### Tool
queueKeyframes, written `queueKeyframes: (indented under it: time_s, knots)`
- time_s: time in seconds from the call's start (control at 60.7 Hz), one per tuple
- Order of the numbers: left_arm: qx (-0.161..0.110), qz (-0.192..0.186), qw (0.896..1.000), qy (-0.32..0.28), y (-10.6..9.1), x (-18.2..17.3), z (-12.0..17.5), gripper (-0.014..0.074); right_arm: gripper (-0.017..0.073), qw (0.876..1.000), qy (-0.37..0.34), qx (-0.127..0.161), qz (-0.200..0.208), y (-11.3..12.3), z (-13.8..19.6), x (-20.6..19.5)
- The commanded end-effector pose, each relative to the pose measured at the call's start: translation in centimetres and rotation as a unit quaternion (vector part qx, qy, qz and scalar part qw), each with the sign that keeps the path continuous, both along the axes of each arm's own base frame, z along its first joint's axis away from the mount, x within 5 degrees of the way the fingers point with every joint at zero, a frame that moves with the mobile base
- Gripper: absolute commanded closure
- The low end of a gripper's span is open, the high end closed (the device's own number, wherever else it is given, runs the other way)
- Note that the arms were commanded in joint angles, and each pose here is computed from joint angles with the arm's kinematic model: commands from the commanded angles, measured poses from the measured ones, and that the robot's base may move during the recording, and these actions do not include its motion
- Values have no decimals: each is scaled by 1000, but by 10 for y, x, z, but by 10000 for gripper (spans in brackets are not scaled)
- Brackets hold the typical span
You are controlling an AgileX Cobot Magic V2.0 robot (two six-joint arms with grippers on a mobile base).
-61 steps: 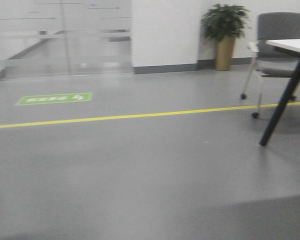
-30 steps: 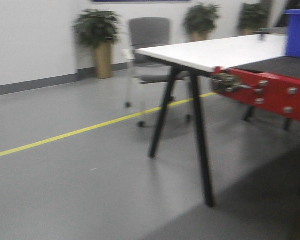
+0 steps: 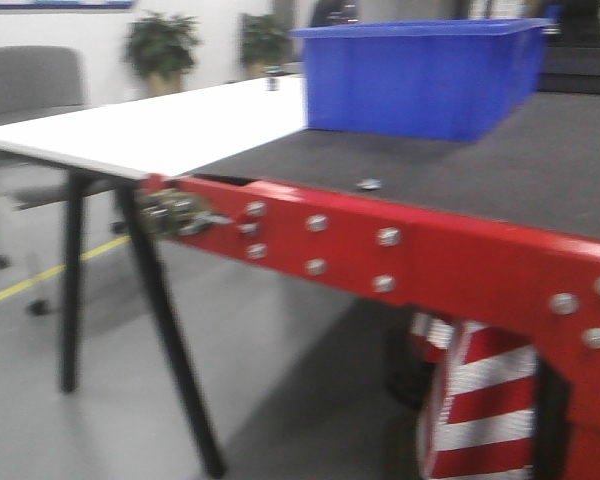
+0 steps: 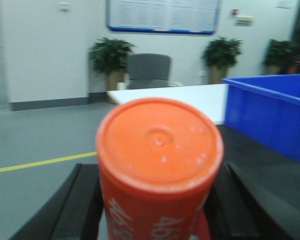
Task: Grab orange capacitor from left shelf to right conveyor
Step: 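Drive the base to the conveyor holding the capacitor in the right gripper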
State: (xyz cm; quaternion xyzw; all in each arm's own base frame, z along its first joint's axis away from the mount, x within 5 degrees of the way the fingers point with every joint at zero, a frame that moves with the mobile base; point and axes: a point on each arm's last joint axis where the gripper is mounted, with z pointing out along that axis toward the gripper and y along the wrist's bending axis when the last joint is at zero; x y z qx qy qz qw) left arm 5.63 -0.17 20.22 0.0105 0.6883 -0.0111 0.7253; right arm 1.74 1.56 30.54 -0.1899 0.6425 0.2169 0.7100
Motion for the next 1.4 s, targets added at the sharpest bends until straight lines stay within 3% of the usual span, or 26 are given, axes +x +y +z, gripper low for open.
queueKeyframes:
  time_s: [0.0, 1.384]
  knots:
    - [-4, 1, 999, -49, 0, -2, 9, 699, 501, 999, -46, 26, -10, -2, 16, -1]
    - [-4, 1, 999, -49, 0, -2, 9, 699, 501, 999, -46, 26, -10, -2, 16, -1]
